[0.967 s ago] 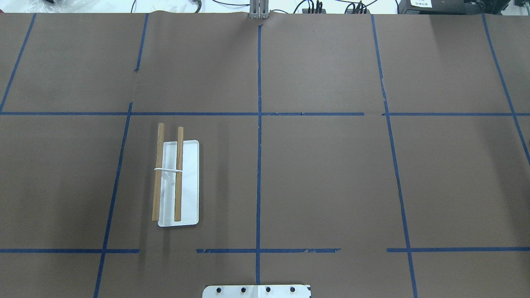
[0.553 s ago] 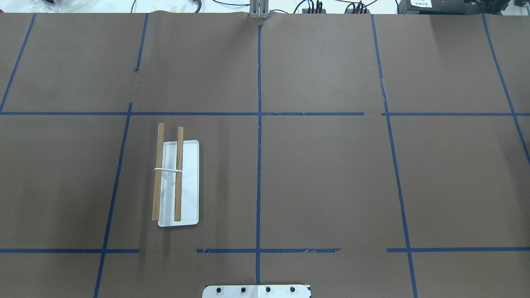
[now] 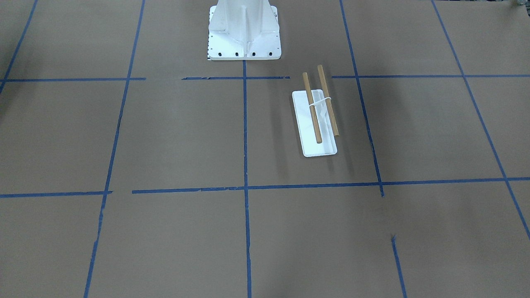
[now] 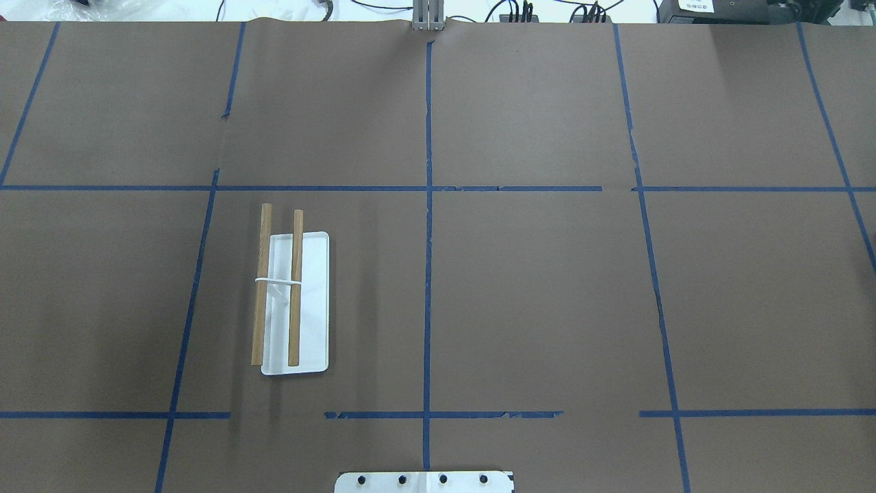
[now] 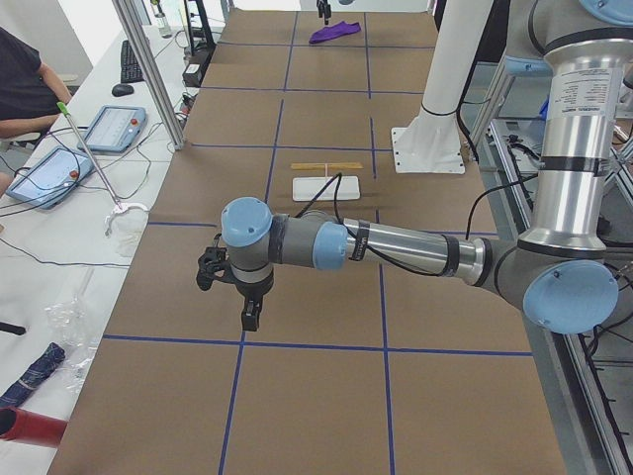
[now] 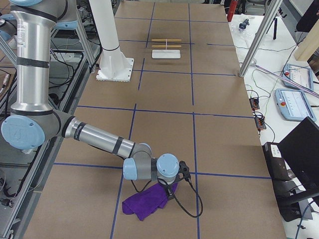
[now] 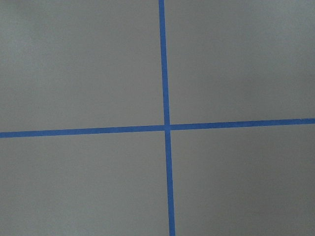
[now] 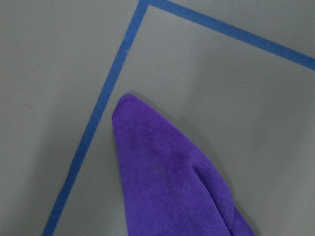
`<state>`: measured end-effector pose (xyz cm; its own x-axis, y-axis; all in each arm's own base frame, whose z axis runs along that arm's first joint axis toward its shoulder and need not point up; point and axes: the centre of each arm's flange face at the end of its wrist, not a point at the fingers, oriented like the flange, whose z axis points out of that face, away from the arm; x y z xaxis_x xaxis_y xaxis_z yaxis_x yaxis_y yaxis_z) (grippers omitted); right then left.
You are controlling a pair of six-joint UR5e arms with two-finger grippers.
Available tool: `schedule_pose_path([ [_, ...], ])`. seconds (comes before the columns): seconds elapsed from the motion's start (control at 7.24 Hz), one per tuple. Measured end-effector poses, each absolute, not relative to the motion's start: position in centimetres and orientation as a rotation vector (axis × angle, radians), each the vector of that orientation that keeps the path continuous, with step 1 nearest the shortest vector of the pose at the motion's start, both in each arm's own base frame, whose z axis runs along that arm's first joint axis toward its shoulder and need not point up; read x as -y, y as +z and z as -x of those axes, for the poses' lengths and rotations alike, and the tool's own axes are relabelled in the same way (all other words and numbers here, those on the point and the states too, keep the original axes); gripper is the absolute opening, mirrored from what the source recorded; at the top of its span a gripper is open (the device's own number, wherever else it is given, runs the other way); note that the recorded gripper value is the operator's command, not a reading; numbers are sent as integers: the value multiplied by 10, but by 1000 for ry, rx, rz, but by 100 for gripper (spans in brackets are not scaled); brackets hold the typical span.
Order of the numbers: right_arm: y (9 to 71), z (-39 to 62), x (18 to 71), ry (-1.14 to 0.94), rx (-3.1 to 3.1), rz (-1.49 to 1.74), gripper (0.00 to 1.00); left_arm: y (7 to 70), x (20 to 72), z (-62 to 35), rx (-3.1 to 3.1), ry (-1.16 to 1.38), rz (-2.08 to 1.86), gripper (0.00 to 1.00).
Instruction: Hang towel on rack
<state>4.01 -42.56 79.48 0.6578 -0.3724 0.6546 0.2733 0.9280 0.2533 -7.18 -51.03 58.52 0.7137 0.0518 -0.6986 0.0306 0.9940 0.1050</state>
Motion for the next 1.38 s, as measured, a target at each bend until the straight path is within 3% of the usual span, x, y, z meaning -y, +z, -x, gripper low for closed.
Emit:
schedule_pose_path([
  [1.24, 852, -22, 412, -410, 729, -45, 100, 580, 511, 72, -776, 16, -122, 100],
  [1.38, 854, -21, 411, -412, 730, -40, 95, 580, 511, 72, -776, 16, -122, 100],
])
